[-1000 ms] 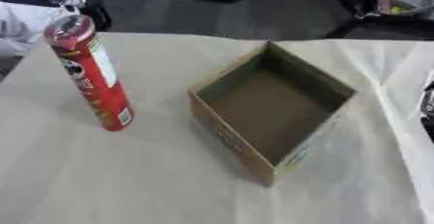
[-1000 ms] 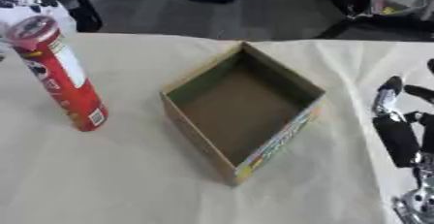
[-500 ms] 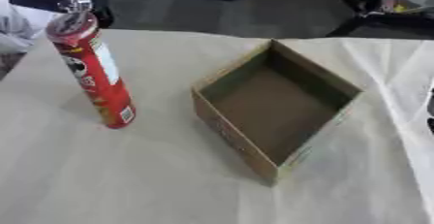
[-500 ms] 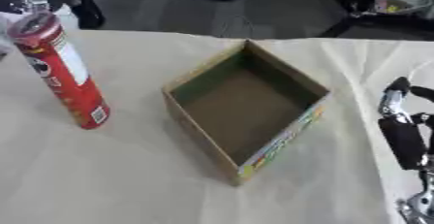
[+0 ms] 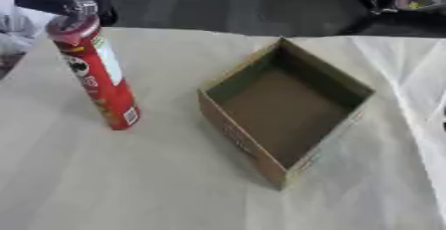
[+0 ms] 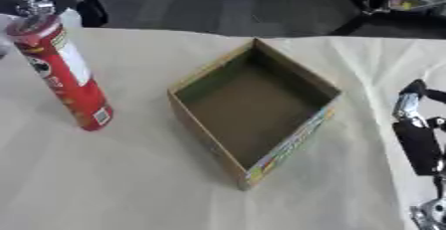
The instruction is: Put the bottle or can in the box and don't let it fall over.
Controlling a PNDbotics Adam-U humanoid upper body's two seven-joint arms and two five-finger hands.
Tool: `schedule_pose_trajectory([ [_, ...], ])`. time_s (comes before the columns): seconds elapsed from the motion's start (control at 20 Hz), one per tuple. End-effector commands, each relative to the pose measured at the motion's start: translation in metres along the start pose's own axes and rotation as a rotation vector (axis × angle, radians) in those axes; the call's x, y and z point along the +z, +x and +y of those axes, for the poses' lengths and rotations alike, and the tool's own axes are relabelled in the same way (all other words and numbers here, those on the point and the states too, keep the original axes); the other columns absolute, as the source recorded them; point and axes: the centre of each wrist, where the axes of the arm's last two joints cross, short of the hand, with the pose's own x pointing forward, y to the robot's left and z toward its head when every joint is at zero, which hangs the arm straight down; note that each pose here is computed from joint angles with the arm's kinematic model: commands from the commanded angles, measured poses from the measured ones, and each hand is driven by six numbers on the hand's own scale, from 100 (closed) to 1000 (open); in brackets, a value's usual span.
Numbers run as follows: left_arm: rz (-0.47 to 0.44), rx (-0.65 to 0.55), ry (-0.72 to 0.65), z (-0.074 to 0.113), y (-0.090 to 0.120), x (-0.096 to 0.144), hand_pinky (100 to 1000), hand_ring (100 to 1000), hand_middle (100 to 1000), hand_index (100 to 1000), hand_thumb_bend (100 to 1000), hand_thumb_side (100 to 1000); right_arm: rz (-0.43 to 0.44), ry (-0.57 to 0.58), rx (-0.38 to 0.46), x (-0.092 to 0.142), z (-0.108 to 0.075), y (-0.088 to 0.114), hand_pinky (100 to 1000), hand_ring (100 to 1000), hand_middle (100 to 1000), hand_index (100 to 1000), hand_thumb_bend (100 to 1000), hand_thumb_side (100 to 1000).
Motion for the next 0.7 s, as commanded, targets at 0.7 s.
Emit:
schedule_pose_trajectory([
  [0.7,-0.062,-0.046,-0.029,0.0158,0.0017,0.0103,770,889,875,869,100,1000,-0.017,-0.016,-0.018,-0.0029,-0.0019,0.006,360,754,963,951,100,614],
])
